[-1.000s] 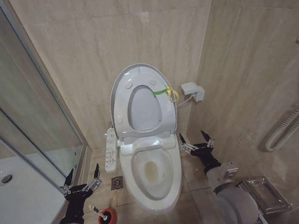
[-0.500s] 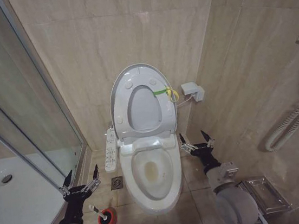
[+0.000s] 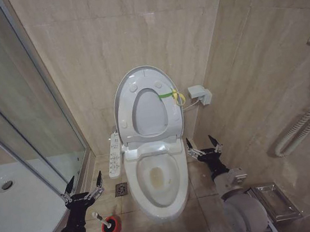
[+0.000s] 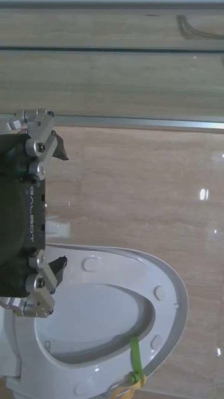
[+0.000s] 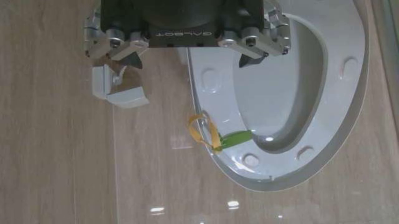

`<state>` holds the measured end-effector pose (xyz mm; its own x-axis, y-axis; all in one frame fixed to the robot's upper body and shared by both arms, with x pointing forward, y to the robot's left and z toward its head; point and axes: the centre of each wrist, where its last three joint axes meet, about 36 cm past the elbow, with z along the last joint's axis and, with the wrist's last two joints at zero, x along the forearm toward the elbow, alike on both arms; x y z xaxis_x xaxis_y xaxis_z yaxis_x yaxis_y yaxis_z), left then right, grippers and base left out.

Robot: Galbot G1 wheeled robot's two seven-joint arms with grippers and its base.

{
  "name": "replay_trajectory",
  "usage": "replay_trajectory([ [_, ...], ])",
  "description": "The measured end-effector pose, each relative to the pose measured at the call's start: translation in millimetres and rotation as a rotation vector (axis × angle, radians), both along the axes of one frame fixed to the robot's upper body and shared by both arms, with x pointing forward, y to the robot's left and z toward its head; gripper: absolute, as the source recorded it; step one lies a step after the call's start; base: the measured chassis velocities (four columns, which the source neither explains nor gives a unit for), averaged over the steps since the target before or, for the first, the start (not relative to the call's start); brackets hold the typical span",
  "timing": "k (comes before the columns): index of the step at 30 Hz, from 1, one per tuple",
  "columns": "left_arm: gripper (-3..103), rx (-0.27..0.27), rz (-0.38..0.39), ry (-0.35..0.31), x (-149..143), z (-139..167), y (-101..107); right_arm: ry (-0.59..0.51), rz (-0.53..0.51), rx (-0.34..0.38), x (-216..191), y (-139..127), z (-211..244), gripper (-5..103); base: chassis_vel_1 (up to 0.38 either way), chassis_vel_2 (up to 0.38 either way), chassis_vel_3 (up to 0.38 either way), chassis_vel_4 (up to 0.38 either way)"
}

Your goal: Open the toilet lid, clean the toilet bowl with a toilet brush, close the toilet lid, and flush.

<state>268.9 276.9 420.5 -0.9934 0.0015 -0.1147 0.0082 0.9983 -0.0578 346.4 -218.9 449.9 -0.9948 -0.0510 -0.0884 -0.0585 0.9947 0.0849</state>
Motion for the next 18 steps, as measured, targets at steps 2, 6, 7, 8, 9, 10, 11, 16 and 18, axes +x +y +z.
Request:
replay_trajectory([
  [2, 100, 0.002, 0.001, 0.0, 0.0, -0.1, 0.2, 0.0, 0.0, 0.0, 0.0, 0.0, 0.0, 100, 0.0, 0.0, 0.0, 0.0],
  [6, 100, 0.003, 0.001, 0.001, 0.0, -0.2, 0.3, 0.0, 0.0, 0.0, 0.0, 0.0, 0.0, 100, 0.0, 0.0, 0.0, 0.0],
  [7, 100, 0.003, 0.001, 0.001, 0.0, -0.2, 0.3, 0.0, 0.0, 0.0, 0.0, 0.0, 0.0, 100, 0.0, 0.0, 0.0, 0.0],
  [8, 100, 0.003, 0.001, 0.001, 0.0, -0.2, 0.3, 0.0, 0.0, 0.0, 0.0, 0.0, 0.0, 100, 0.0, 0.0, 0.0, 0.0],
  [9, 100, 0.003, 0.001, 0.001, 0.0, -0.2, 0.3, 0.0, 0.0, 0.0, 0.0, 0.0, 0.0, 100, 0.0, 0.0, 0.0, 0.0],
  [10, 100, 0.003, 0.001, 0.001, 0.0, -0.3, 0.3, 0.0, 0.0, 0.0, 0.0, 0.0, 0.0, 100, 0.0, 0.0, 0.0, 0.0],
  [11, 100, 0.003, 0.001, 0.002, 0.0, -0.3, 0.3, 0.0, 0.0, 0.0, 0.0, 0.0, 0.0, 100, 0.0, 0.0, 0.0, 0.0],
  [16, 100, 0.003, 0.001, 0.002, 0.0, -0.3, 0.4, 0.0, 0.0, 0.0, 0.0, 0.0, 0.0, 100, 0.0, 0.0, 0.0, 0.0],
  [18, 100, 0.003, 0.002, 0.002, 0.0, -0.3, 0.4, 0.0, 0.0, 0.0, 0.0, 0.0, 0.0, 100, 0.0, 0.0, 0.0, 0.0],
])
